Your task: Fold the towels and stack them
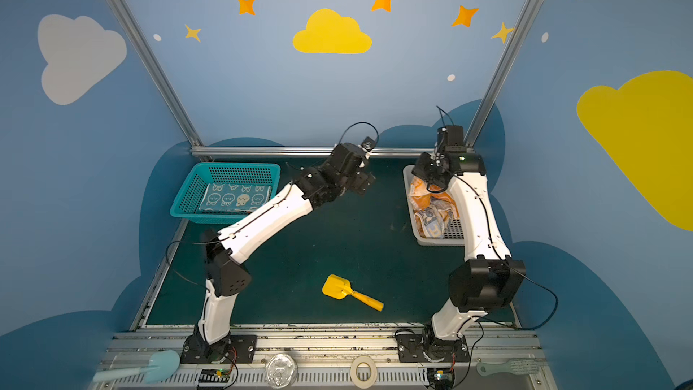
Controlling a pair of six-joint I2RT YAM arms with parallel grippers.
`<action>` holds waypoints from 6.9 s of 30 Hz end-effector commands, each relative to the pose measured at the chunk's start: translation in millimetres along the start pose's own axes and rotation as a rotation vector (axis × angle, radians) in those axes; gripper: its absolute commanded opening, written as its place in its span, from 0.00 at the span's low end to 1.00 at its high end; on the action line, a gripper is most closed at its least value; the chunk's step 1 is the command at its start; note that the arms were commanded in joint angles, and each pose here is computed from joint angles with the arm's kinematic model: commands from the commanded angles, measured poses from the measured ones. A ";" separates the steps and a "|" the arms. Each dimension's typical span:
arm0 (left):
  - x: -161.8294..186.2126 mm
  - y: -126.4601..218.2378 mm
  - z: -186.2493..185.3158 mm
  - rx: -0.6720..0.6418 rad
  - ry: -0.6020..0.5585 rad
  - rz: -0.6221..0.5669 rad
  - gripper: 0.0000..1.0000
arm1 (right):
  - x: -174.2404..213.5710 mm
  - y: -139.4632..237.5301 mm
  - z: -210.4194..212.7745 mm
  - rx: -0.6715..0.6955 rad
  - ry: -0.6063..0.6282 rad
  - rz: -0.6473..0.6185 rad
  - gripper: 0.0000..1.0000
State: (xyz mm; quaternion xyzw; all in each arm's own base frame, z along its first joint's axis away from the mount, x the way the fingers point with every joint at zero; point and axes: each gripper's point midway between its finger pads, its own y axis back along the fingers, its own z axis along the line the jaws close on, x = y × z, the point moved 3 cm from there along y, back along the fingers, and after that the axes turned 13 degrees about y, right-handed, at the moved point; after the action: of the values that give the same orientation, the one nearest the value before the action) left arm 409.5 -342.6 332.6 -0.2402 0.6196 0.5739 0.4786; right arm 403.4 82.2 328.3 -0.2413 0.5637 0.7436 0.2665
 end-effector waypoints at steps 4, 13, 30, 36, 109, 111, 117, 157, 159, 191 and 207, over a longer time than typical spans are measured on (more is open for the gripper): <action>47.6 22.2 35.9 0.012 0.284 0.089 1.00 | -15.9 26.3 107.0 -0.100 0.199 -0.158 0.00; 112.7 68.3 113.7 0.005 0.641 0.044 1.00 | 16.4 -12.5 213.2 -0.218 0.336 -0.080 0.00; 173.5 62.1 128.3 0.073 0.800 0.190 1.00 | 159.9 -162.9 178.7 -0.149 0.201 0.492 0.25; 184.1 52.9 123.2 0.081 0.802 0.229 1.00 | 162.3 -152.2 154.7 -0.140 0.185 0.529 0.55; 129.4 -117.0 160.4 0.080 0.764 0.541 1.00 | 274.2 -199.7 128.4 -0.172 0.084 0.778 0.85; 117.1 -100.6 160.6 0.111 0.790 0.497 1.00 | 273.3 -200.5 151.4 -0.224 0.091 0.777 0.85; 124.7 -69.0 154.2 0.162 0.851 0.462 1.00 | 244.5 -187.1 183.3 -0.284 0.137 0.749 0.85; 246.2 -15.1 97.6 0.227 0.855 0.660 1.00 | 203.3 -210.5 140.8 -0.203 0.048 0.708 0.86; 247.6 -21.7 94.6 0.235 0.861 0.668 1.00 | 194.7 -195.2 134.8 -0.190 0.068 0.679 0.86; 246.4 -33.2 57.2 0.275 0.778 0.706 1.00 | 222.1 -192.8 5.8 0.012 -0.034 0.661 0.50; 252.3 -33.7 56.6 0.273 0.779 0.711 1.00 | 220.5 -207.0 11.9 0.009 -0.033 0.654 0.28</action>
State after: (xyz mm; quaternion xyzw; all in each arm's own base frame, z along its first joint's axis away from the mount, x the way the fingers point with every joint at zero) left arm 350.4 -234.1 101.6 -0.1467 0.8624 0.4843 0.0091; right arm 374.4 164.5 50.5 -0.0383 0.6037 0.7958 0.0278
